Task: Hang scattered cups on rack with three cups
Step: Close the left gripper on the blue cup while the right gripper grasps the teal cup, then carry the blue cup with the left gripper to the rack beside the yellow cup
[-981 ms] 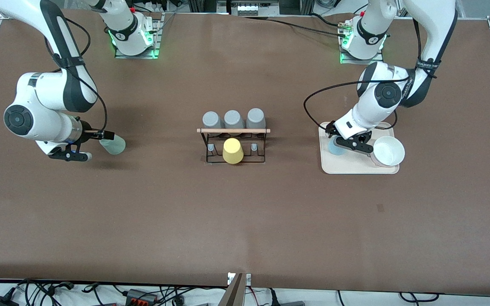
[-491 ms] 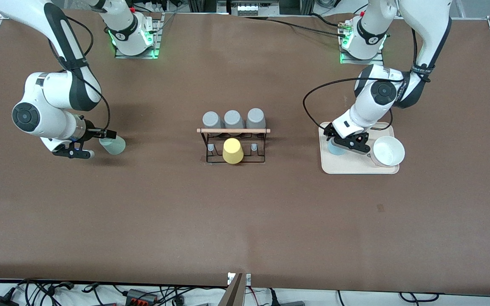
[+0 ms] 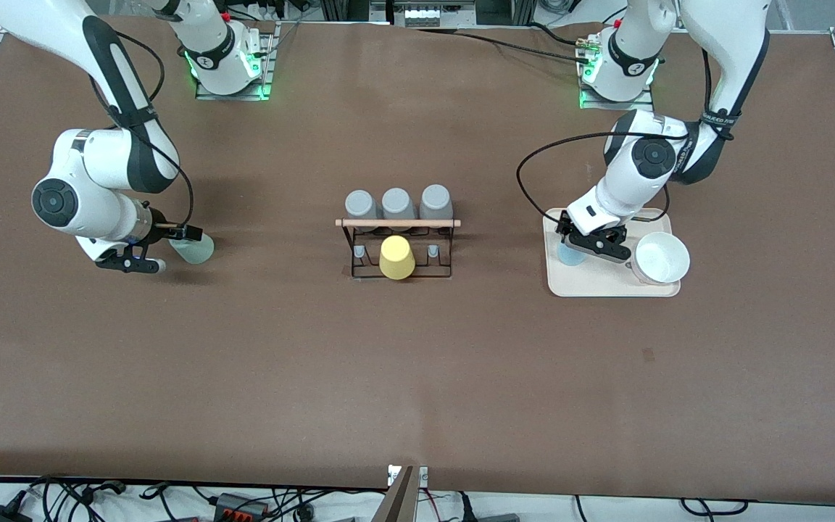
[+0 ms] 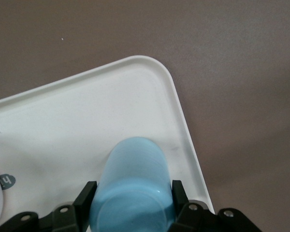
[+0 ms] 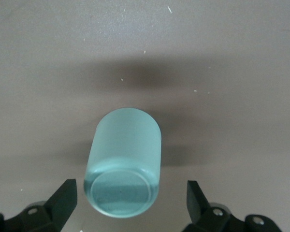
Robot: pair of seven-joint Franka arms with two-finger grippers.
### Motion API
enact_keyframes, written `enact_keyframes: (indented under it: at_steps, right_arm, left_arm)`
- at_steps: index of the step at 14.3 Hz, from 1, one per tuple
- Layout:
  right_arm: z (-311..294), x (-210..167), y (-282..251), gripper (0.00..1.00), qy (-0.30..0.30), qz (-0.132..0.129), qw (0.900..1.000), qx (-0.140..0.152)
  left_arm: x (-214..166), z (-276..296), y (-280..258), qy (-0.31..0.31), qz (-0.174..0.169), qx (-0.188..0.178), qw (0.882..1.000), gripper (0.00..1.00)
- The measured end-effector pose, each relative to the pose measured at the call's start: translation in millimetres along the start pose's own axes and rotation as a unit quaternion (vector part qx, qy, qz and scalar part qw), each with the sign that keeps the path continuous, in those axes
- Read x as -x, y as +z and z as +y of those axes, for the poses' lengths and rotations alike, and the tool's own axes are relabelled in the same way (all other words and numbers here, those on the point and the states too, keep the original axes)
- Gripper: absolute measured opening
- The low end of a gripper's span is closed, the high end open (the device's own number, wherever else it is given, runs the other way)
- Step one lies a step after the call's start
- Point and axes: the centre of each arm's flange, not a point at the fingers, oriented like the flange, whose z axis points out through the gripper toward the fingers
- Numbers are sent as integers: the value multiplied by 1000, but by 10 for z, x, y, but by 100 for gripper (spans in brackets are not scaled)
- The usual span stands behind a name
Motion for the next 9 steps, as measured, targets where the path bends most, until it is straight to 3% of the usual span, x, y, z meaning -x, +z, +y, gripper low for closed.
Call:
enact_keyframes:
  at_steps: [6,9]
  right_arm:
    - [-1,-10,43,100,0,0,1000,1]
    - [-1,-11,43,100,0,0,1000,0]
  left_arm:
    - [-38,-30,-44,-3,4,-1,1000,67]
    - [-164,-47,-273,-3,-27,-7,1000,67]
